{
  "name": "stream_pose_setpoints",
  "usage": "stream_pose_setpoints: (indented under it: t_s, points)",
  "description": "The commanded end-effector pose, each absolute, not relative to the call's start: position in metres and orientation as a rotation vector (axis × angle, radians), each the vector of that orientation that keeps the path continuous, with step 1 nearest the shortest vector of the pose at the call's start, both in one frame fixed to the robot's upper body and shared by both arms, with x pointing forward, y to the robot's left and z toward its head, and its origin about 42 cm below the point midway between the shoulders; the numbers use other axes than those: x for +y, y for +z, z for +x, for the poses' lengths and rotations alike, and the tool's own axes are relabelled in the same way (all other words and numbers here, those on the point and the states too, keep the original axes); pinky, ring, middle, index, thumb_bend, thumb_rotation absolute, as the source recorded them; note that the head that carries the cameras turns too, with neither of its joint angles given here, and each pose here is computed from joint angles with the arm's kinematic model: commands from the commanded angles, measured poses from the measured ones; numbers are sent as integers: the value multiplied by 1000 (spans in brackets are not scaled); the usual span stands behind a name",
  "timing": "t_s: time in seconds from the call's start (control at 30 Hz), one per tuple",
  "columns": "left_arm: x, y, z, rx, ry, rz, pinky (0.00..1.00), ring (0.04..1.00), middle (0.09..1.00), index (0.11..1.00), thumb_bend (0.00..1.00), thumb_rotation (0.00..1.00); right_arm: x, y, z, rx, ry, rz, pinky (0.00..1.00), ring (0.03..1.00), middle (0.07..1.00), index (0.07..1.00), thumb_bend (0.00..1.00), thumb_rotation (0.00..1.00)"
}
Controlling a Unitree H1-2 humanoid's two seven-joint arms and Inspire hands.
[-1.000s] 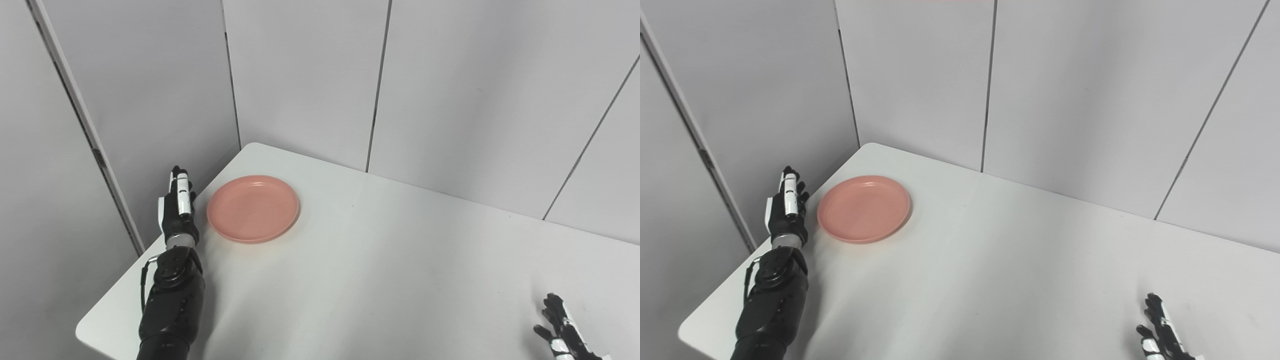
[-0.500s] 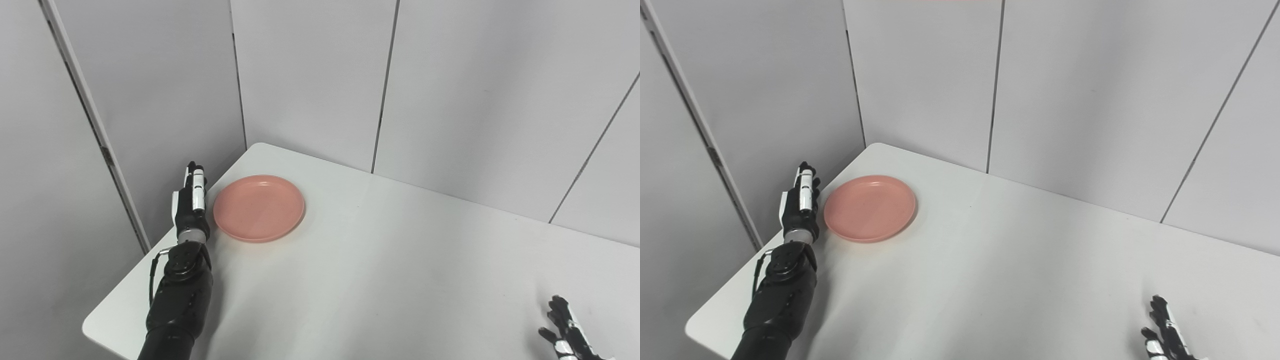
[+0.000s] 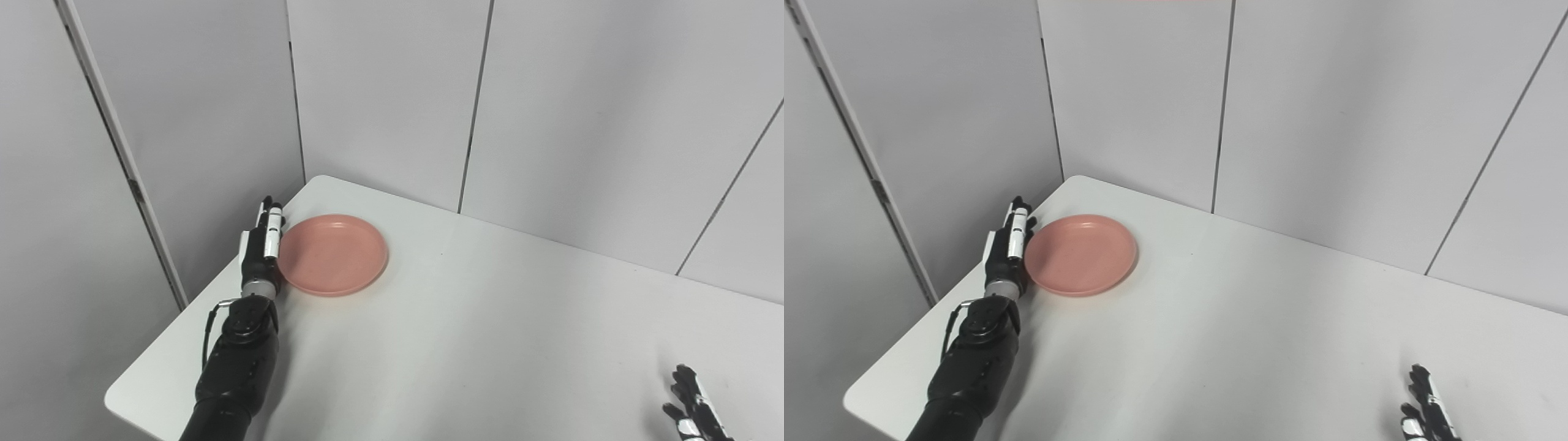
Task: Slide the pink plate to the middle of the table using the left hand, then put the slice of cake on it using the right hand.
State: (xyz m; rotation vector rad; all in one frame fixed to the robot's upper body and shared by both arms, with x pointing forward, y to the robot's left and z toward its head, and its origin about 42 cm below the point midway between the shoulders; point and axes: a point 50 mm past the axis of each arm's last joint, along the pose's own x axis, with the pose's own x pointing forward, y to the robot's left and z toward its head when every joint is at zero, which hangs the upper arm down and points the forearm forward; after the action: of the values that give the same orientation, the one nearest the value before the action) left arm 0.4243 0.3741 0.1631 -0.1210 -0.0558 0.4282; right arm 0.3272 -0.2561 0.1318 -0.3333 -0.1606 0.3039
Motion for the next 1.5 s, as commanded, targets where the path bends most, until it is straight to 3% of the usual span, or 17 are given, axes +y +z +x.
stream_pose_setpoints:
  t_s: [0.0, 0.7, 1.1, 1.47]
  points:
    - [326, 143, 432, 69, 262, -178, 954, 958, 972, 971, 335, 1000, -260, 125, 322, -104, 298, -343, 1000, 1000, 1000, 1000, 298, 1000]
    - [282, 144, 429, 108, 94, -138, 944, 955, 974, 967, 330, 1000, -253, 127, 322, -115, 301, -335, 1000, 1000, 992, 988, 352, 1000]
    - [248, 149, 416, 99, -46, -110, 948, 954, 975, 968, 312, 1000, -243, 129, 316, -146, 308, -349, 944, 976, 974, 969, 370, 1000]
    - [218, 141, 403, 108, -174, -71, 924, 936, 956, 942, 354, 1000, -228, 126, 314, -138, 299, -341, 924, 966, 974, 963, 390, 1000]
